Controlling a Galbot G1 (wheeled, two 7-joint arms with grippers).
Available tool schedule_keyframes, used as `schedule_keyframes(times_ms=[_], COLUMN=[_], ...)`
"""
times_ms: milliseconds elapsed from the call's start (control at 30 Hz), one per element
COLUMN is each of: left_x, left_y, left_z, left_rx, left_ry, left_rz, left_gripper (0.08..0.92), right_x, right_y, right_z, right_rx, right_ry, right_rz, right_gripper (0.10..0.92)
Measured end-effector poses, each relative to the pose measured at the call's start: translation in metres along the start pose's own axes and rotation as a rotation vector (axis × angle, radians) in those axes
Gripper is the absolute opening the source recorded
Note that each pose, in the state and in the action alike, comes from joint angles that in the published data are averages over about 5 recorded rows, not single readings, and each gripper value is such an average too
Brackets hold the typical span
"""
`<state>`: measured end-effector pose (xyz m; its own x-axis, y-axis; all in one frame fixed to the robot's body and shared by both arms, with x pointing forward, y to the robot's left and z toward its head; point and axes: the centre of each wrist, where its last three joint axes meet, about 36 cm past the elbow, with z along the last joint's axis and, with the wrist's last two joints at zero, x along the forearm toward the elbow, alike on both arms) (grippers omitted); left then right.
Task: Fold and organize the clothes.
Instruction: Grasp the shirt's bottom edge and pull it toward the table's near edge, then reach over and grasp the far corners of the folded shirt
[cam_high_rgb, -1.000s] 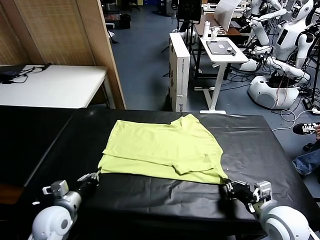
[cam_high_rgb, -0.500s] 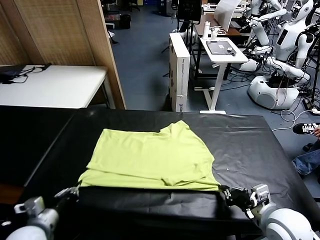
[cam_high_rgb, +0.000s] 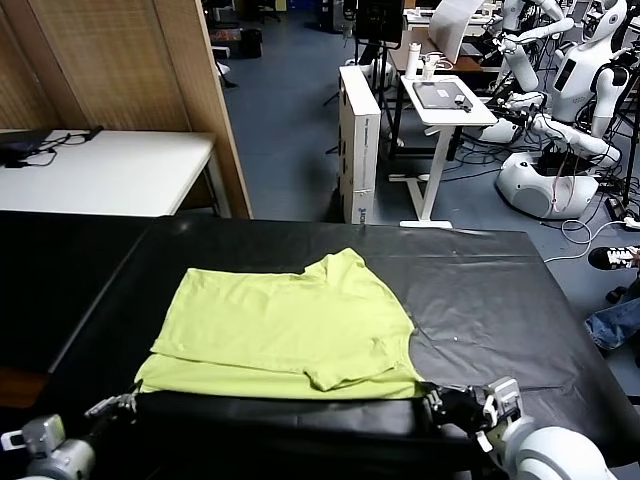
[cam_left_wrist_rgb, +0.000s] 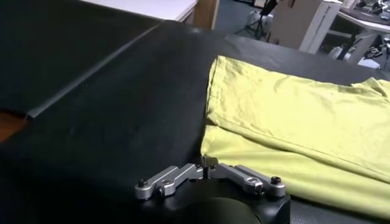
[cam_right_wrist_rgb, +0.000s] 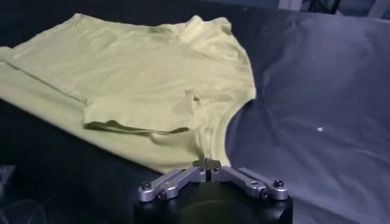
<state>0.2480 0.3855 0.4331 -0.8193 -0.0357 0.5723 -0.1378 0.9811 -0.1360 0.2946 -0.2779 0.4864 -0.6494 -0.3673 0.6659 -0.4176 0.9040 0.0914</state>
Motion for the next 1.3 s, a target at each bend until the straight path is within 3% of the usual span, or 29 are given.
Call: schedule_keyframes(times_ms=[67, 267, 333, 433, 733, 1067, 1300], left_x=[0.003, 0.013, 0.016, 0.019, 0.002, -0.066, -0.125], left_y=[0.000, -0.002, -0.003, -0.003, 0.001, -0.014, -0.018], left_z=[-0.001, -0.005, -0.007, -0.011, -0.043, -0.096, -0.131], left_rx=[-0.004, -0.014, -0.016, -0.018, -0.015, -0.031, -0.041], left_ry=[0.002, 0.006, 0.003, -0.009, -0.085, -0.137, -0.132], left_rz=[-0.004, -0.019, -0.023, -0.031, -0.013, 0.082, 0.141], left_gripper=[0.242, 0.606, 0.738, 0.868, 0.907, 0.907, 0.907], right_x=[0.003, 0.013, 0.017, 0.023, -0.004, -0.079, -0.136], right_y=[0.001, 0.003, 0.004, 0.001, -0.037, -0.072, -0.081], right_z=[-0.002, -0.010, -0.016, -0.027, -0.069, -0.131, -0.159], right_rx=[0.001, 0.007, 0.006, 0.003, 0.021, 0.024, 0.018], right_ry=[-0.003, -0.025, -0.043, -0.076, -0.151, -0.189, -0.152], right_rz=[-0.003, -0.013, -0.020, -0.029, 0.022, 0.063, 0.054], right_gripper=[0.500, 0.840, 0.884, 0.904, 0.907, 0.907, 0.907])
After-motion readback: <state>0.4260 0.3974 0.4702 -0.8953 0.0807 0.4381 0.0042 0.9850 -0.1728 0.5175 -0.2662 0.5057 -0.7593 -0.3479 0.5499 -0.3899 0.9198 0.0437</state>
